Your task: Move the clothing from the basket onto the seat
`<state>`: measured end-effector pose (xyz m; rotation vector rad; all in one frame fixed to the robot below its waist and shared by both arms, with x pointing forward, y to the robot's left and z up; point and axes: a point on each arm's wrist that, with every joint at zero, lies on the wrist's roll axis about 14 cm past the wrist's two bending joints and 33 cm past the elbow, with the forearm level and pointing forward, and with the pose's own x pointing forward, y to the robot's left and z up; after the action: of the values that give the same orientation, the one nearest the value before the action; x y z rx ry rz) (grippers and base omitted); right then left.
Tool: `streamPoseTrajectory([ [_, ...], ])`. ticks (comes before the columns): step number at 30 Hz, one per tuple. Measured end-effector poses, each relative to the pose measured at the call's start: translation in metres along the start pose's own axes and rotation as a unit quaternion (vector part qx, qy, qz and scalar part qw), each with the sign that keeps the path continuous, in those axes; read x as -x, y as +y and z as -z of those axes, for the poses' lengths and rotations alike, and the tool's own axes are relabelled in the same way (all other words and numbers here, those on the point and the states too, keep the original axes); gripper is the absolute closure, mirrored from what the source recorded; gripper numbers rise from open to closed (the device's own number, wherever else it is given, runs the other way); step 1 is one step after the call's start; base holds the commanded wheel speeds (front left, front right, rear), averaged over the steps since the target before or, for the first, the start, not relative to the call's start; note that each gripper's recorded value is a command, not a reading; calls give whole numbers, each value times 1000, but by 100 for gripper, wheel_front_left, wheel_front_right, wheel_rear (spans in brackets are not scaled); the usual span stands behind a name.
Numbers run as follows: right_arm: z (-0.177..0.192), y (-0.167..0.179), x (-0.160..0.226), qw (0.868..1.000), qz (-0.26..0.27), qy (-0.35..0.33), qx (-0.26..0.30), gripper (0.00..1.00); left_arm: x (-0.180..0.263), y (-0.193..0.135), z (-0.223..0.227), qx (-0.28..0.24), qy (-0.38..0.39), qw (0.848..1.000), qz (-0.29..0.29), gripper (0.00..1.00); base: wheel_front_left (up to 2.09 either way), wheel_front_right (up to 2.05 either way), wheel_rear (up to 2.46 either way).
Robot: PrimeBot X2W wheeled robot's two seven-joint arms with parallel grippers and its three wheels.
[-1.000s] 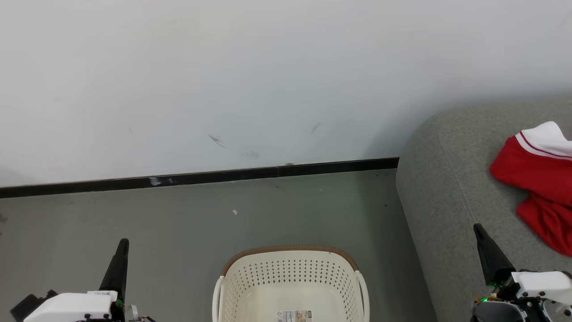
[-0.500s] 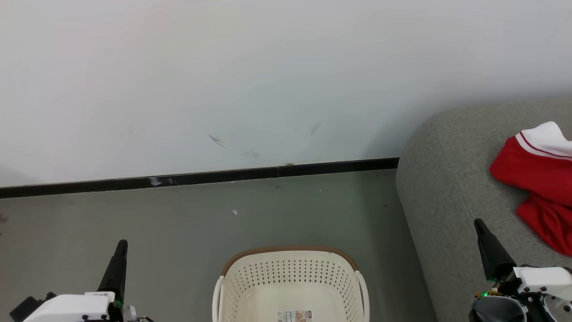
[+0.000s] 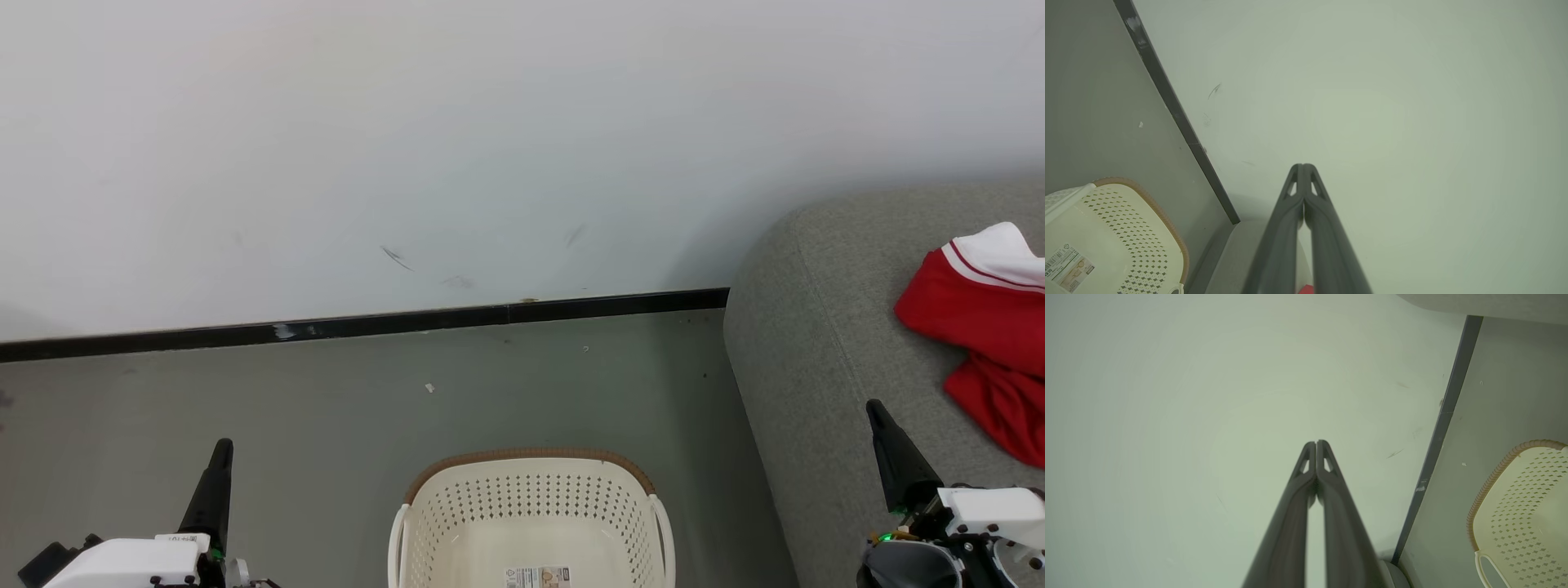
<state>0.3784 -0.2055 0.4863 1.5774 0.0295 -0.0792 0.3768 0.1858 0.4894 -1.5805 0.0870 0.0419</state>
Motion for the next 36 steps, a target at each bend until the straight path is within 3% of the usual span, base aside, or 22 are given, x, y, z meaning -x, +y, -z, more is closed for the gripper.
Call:
streamPoseTrajectory([
  [36, 0, 0, 0, 1000, 0, 0, 0, 100, 0, 1, 0, 0, -1, 1000, 0, 100, 0, 0, 0],
])
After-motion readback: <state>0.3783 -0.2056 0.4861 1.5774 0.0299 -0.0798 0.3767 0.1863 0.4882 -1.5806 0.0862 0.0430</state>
